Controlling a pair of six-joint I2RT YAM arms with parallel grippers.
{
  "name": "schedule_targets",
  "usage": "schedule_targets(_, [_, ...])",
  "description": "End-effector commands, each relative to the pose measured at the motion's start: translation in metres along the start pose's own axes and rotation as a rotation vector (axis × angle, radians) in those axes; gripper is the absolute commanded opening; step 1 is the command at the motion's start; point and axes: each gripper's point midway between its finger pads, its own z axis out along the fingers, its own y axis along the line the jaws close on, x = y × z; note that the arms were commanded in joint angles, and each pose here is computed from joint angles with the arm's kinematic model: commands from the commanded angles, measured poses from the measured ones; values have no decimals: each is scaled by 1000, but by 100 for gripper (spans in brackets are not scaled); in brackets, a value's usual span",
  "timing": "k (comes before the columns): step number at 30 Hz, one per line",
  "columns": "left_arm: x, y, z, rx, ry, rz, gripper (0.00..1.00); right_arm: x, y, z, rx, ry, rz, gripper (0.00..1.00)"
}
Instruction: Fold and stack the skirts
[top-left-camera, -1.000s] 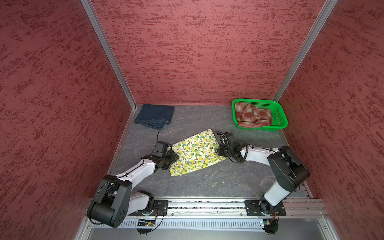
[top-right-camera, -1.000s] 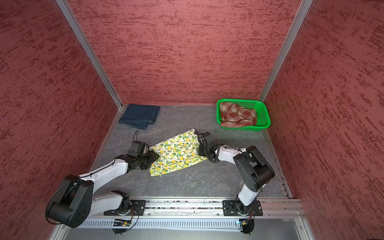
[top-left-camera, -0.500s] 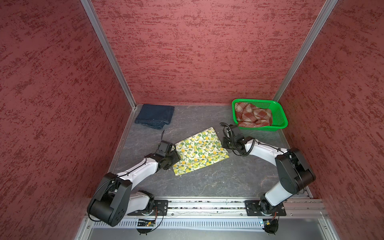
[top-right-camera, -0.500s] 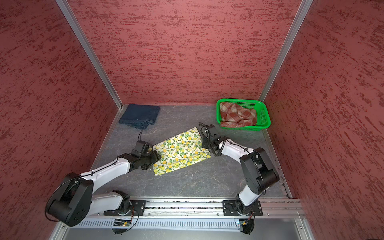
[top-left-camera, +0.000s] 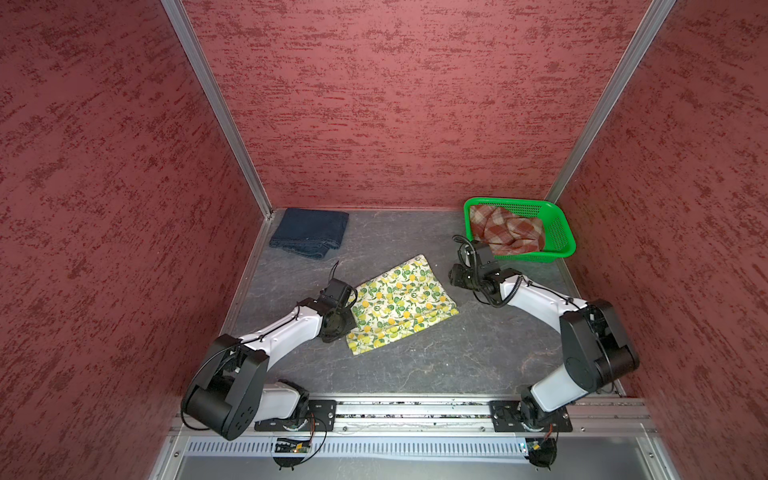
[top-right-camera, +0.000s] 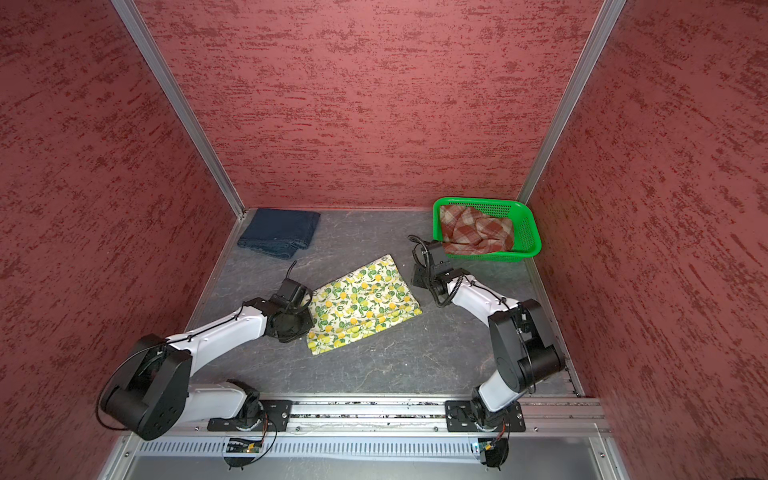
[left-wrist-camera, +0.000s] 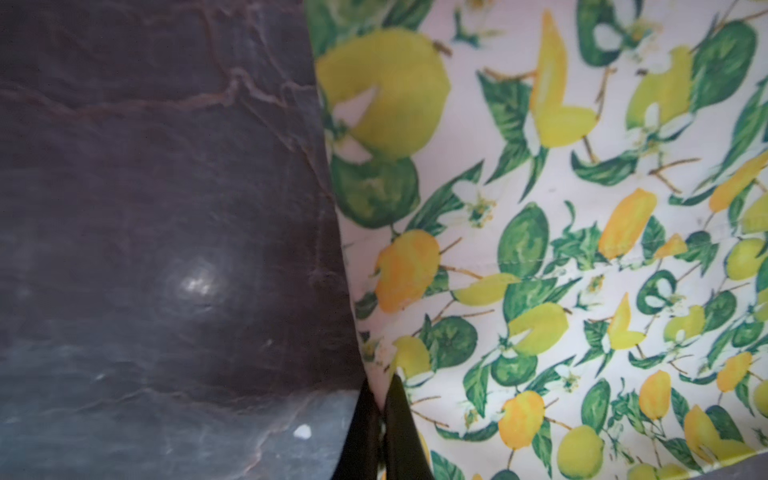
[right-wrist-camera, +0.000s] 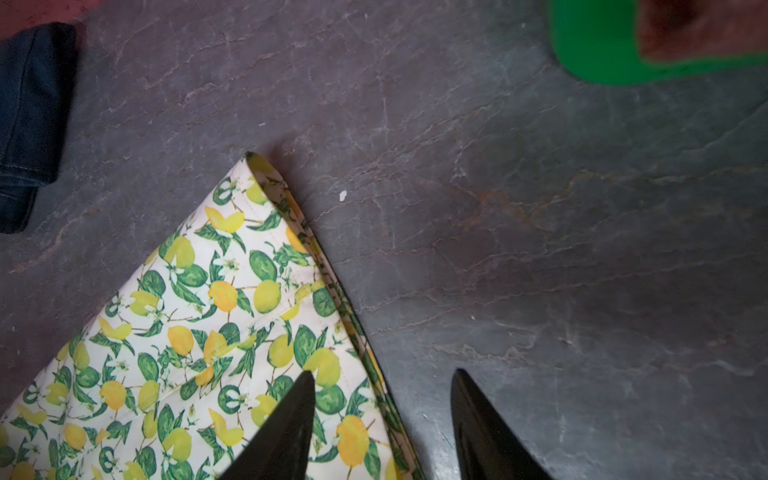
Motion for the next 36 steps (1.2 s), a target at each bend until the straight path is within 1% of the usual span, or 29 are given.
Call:
schedule_targets(1, [-12, 5, -14, -63, -22, 74, 0, -26, 9, -11, -27, -83, -5, 59])
schedule_targets(4, [-27, -5, -25, -53, -51, 117, 0, -24, 8, -9, -24, -74, -16, 62])
schedule_targets(8, [-40, -17, -36, -52, -74, 203, 0, -16, 6, 0, -27, -47, -22, 63])
schedule_targets(13, [-60, -21, -49, -110, -112, 290, 0, -10, 11, 13, -58, -11, -8, 62])
schedule_targets(16, [-71, -24, -58, -148, -138, 342, 0, -2, 15, 20, -92, 17, 18, 59])
schedule_targets(22, [-93, -42, -81, -162, -208, 422, 0, 26, 21, 31, -152, 81, 67, 54])
schedule_targets(29, [-114, -64, -96, -263, -272, 575, 0, 58, 39, 40, -218, 125, 127, 50])
schedule_targets(32, [-119, -83, -100, -294, -292, 650, 0, 69, 49, 43, -261, 131, 167, 47])
schedule_targets(36, [-117, -111, -95, -337, -296, 763, 0, 78, 57, 44, -303, 124, 228, 41])
